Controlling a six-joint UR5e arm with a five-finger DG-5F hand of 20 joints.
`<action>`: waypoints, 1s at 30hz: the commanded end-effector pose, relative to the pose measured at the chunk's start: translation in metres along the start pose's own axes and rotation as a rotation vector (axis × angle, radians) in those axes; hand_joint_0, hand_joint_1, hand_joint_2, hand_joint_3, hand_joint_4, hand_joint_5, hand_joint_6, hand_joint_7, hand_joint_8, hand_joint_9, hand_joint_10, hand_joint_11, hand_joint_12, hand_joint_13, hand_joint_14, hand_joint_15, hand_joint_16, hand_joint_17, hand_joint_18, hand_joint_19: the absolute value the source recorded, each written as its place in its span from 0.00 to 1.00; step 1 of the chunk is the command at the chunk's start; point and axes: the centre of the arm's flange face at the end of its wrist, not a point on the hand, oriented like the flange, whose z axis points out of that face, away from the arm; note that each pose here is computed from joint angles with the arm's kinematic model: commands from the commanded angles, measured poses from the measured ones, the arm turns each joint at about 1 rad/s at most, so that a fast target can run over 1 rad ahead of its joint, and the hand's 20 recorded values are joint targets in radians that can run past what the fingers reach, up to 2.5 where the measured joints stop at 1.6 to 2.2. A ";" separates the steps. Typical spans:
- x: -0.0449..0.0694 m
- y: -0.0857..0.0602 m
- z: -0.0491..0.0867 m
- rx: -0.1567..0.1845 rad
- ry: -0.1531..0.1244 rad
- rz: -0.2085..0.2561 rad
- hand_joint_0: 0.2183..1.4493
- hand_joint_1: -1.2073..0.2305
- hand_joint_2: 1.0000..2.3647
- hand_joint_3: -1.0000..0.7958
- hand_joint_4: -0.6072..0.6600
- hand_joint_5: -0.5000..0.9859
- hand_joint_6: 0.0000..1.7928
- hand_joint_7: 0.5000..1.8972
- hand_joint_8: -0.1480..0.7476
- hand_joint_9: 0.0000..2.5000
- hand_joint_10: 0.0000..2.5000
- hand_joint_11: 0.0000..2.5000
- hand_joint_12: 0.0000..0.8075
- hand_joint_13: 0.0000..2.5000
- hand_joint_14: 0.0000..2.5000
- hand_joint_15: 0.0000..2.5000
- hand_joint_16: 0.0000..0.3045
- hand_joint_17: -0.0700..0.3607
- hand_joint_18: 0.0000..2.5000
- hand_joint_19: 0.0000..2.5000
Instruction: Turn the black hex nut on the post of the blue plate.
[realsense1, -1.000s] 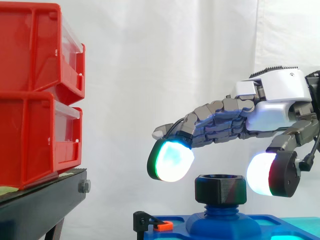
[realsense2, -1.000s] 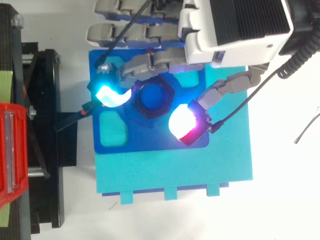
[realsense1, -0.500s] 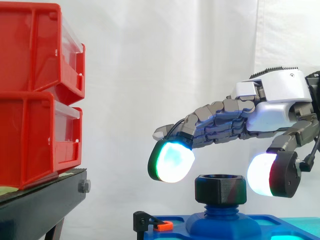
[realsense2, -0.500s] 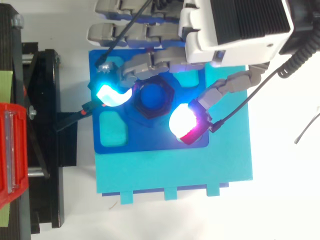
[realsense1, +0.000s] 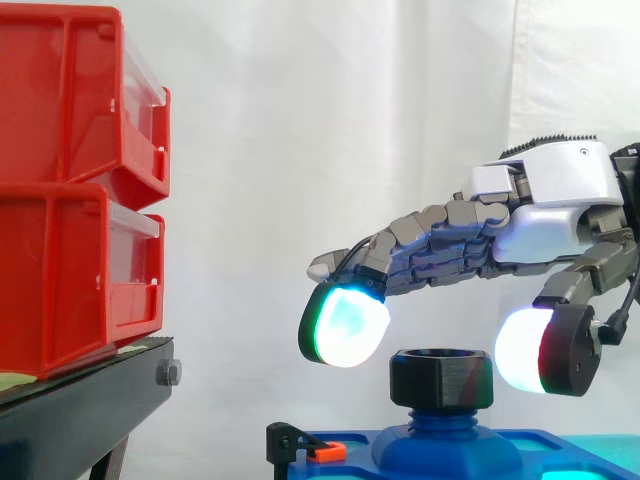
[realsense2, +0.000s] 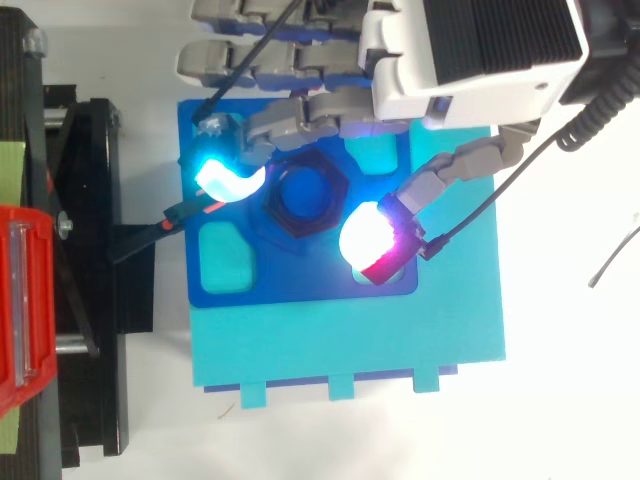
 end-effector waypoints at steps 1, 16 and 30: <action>0.000 -0.001 0.000 0.000 0.000 0.000 0.16 0.33 0.00 0.28 0.56 0.13 0.28 0.12 0.36 0.00 0.00 0.00 0.44 0.00 0.00 0.00 0.18 0.44 0.00 0.02; 0.000 -0.001 -0.001 -0.003 0.001 0.000 0.18 0.33 0.00 0.28 0.58 0.14 0.28 0.17 0.35 0.00 0.00 0.00 0.42 0.00 0.00 0.00 0.17 0.43 0.00 0.01; -0.001 -0.001 0.000 -0.006 -0.003 -0.001 0.24 0.32 0.00 0.28 0.59 0.15 0.28 0.23 0.33 0.00 0.00 0.00 0.39 0.00 0.00 0.00 0.15 0.41 0.00 0.01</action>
